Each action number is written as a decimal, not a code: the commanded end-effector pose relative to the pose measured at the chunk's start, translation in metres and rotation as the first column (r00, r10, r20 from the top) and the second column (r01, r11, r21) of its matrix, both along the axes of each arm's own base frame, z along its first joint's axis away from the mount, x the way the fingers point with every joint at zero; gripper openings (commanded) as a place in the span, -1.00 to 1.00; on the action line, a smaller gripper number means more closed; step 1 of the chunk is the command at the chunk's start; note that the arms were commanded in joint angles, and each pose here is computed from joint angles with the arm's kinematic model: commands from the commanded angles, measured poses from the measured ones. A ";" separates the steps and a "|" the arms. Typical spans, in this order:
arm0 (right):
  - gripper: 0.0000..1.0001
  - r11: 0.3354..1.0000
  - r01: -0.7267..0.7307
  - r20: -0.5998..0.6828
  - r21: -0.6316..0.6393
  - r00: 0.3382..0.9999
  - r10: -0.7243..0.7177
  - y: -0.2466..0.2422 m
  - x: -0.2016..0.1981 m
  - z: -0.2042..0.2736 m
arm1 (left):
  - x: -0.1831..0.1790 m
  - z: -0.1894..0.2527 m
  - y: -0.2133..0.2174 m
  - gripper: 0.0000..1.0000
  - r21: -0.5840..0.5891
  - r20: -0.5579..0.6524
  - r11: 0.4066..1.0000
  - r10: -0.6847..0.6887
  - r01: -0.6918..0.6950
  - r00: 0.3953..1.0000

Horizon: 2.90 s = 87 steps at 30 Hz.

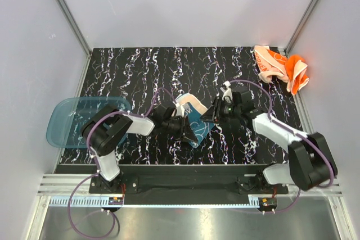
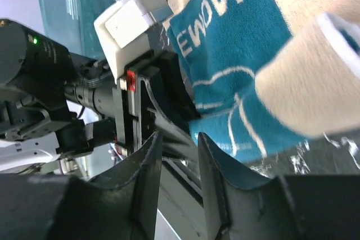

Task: Roll the towels

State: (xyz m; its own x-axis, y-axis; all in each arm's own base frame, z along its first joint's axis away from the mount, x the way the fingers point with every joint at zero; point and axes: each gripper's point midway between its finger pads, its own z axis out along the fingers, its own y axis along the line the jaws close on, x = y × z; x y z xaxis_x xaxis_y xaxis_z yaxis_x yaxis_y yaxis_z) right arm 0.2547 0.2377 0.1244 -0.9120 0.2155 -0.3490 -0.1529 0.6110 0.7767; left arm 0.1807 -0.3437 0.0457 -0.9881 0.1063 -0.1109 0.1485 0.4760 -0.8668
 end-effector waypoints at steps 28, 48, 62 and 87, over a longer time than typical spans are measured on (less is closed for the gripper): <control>-0.38 0.998 -0.044 0.015 0.041 0.999 0.043 0.023 0.045 -0.102 | 0.015 -0.020 0.029 -0.66 0.050 -0.216 0.990 0.142 -0.134 0.966; -0.42 0.996 -0.091 0.002 -0.005 0.996 0.091 0.022 0.044 -0.116 | 0.039 0.081 0.058 -0.01 0.496 0.617 0.836 -0.152 -0.233 0.772; -0.44 0.994 -0.109 -0.021 -0.007 0.994 0.109 0.024 0.042 -0.123 | 0.056 0.038 -0.006 0.18 0.630 0.667 0.761 -0.425 -0.157 0.612; -0.46 0.991 -0.131 -0.053 -0.004 0.990 0.131 0.026 0.042 -0.130 | 0.036 -0.059 0.046 0.49 0.789 0.504 0.598 -0.500 -0.140 0.704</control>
State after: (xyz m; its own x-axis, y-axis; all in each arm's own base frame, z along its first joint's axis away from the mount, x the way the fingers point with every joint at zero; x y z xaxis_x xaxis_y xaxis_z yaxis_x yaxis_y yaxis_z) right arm 0.3081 0.2812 0.0393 -0.9215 0.1077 -0.3733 -0.2792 0.4844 0.8291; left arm 0.2308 -0.3305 0.0271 -0.5647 0.5939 -0.5730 0.6637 0.7395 0.1123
